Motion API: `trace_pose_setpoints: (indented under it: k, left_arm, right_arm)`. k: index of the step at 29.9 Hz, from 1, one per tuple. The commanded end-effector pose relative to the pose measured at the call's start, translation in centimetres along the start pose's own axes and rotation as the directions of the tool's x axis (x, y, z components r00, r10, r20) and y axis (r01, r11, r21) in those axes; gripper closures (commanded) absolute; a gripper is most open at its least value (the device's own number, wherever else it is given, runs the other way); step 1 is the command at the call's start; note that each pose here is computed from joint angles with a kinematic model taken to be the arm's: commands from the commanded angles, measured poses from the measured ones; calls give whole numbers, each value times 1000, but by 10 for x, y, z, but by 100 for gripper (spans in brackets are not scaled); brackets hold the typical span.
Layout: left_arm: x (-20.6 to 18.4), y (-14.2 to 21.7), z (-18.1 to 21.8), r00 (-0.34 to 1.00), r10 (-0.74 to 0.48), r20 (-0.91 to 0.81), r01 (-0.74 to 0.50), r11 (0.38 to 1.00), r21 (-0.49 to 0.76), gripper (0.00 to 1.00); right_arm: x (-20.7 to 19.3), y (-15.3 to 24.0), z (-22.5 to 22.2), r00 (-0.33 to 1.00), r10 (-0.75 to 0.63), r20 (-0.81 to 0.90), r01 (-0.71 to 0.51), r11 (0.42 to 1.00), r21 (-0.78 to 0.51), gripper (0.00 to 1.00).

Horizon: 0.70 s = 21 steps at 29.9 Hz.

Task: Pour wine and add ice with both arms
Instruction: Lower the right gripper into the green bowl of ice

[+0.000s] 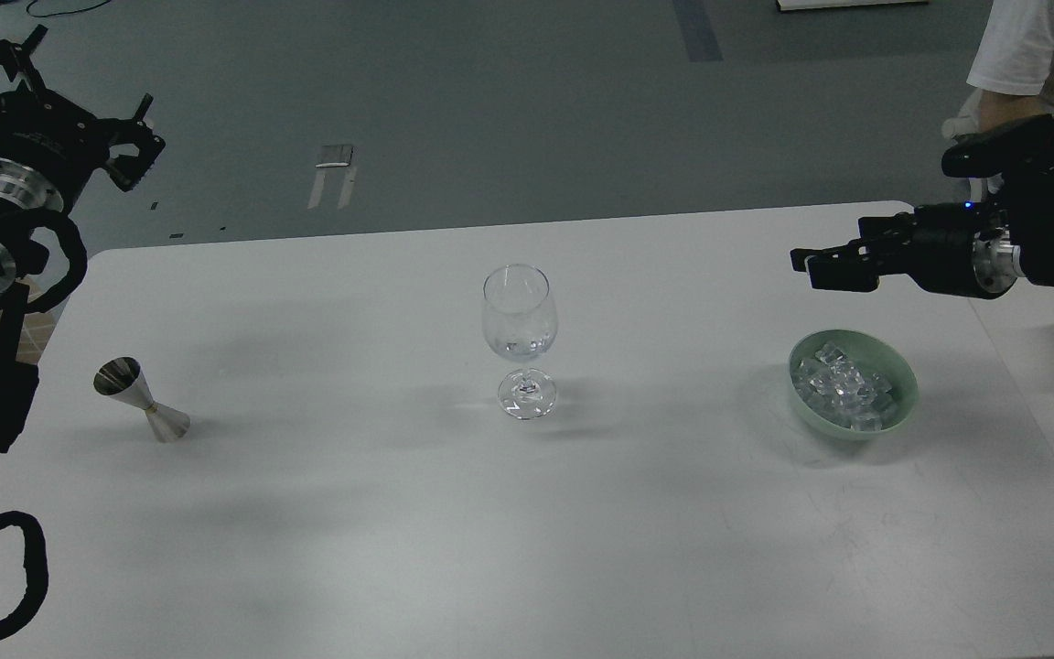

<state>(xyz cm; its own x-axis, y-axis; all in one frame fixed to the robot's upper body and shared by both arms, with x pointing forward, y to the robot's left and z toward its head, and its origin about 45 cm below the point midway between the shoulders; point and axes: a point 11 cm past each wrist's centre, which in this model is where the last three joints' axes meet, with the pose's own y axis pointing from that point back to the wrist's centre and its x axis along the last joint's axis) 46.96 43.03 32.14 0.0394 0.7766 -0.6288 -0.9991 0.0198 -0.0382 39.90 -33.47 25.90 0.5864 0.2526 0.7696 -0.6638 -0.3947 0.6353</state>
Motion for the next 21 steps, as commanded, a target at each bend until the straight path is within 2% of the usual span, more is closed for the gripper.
trace_pose_setpoints:
  k: [1, 5, 10, 19, 21]
  left_arm:
    - [-1, 0, -1, 1000, -5, -3, 5, 1000, 0, 1]
    - [-4, -1, -9, 1000, -11, -16, 11, 1000, 9, 1]
    - [-11, -2, -16, 999, -31, -21, 32, 999, 16, 1]
    - [-8, 0, -18, 999, -25, -21, 26, 999, 22, 1]
    - [-8, 0, -19, 999, -26, -21, 26, 999, 22, 1]
  right_arm:
    - [-7, 9, 6, 1000, -9, 3, 9, 1000, -12, 6]
    - [-11, 8, -1, 1000, -16, -2, 16, 1000, 6, 6]
    - [-43, 13, -3, 997, -80, 19, 80, 997, 4, 5]
    - [-42, 49, -3, 994, -111, -21, 111, 994, -7, 7]
    - [-44, 52, -4, 993, -118, -21, 118, 993, -6, 10]
